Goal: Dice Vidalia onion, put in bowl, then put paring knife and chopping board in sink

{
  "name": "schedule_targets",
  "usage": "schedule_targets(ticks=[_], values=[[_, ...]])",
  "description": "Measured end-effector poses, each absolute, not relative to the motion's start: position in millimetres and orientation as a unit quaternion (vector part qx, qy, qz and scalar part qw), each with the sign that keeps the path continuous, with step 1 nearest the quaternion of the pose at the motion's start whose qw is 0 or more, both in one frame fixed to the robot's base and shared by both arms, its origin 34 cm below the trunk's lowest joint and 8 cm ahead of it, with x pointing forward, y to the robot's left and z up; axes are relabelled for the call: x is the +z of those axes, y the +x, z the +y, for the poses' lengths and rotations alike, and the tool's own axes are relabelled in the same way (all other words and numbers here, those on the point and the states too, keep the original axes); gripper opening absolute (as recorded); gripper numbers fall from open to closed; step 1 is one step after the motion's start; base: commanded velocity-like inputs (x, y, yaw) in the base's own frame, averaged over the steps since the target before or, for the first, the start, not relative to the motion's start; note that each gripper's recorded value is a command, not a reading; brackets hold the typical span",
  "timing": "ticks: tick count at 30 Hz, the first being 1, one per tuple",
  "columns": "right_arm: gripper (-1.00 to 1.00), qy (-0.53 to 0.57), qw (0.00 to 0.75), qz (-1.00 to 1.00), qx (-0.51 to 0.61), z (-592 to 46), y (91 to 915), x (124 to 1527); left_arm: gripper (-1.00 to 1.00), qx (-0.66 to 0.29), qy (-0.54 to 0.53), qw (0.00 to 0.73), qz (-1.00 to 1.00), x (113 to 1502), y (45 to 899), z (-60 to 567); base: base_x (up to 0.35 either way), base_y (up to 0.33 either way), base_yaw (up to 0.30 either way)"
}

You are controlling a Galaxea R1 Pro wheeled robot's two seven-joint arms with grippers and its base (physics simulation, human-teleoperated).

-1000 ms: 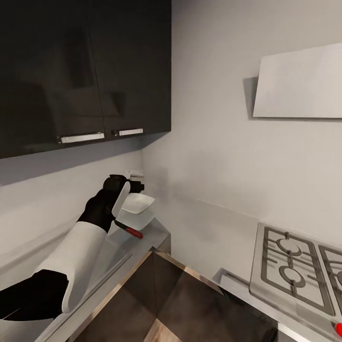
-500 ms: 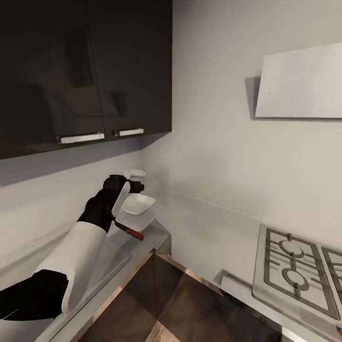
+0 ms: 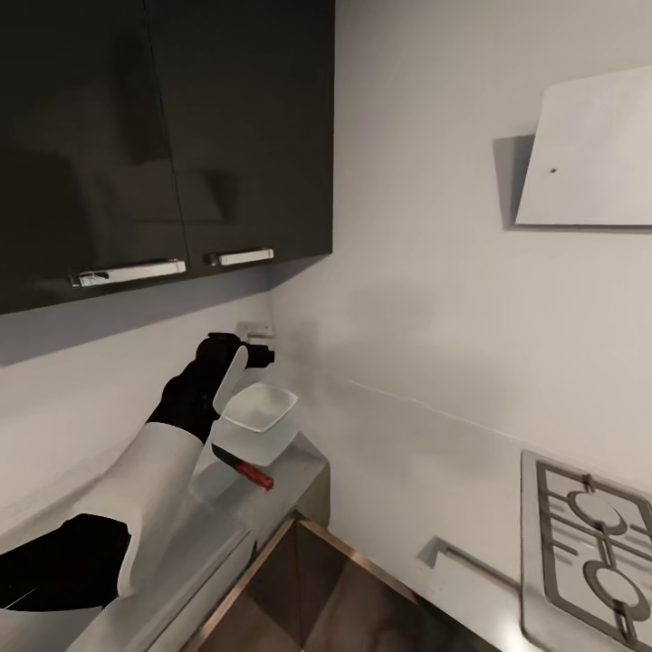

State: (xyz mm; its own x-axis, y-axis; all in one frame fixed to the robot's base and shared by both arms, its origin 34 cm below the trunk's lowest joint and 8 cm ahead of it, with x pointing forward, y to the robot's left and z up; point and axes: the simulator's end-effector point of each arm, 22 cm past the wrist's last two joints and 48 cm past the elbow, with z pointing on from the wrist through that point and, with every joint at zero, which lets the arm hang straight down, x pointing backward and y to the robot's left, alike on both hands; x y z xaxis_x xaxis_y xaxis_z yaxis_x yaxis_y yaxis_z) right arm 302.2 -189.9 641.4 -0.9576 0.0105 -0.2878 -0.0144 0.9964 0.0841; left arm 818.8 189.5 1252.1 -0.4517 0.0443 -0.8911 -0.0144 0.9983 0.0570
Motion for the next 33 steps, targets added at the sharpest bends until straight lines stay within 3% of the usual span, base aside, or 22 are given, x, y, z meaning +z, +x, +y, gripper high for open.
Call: schedule_targets(ticks=[12,18,33], values=[[1.0,0.006,0.105,0.994,-0.033,-227.0,260.8,631.5,1.0,0.028,0.009,0.524,0.851,1252.5,819.1,189.2,0.214,-0.1,0.0],[1.0,-0.003,0.005,0.999,-0.037,-225.3,197.5,623.9,1.0,0.029,0.009,0.525,0.851,1253.0,819.2,189.5,0.108,-0.059,0.0],[1.0,-0.013,-0.101,0.994,-0.024,-206.2,97.2,624.5,1.0,0.031,0.006,0.525,0.851,1253.1,819.8,195.0,0.062,-0.002,0.0]])
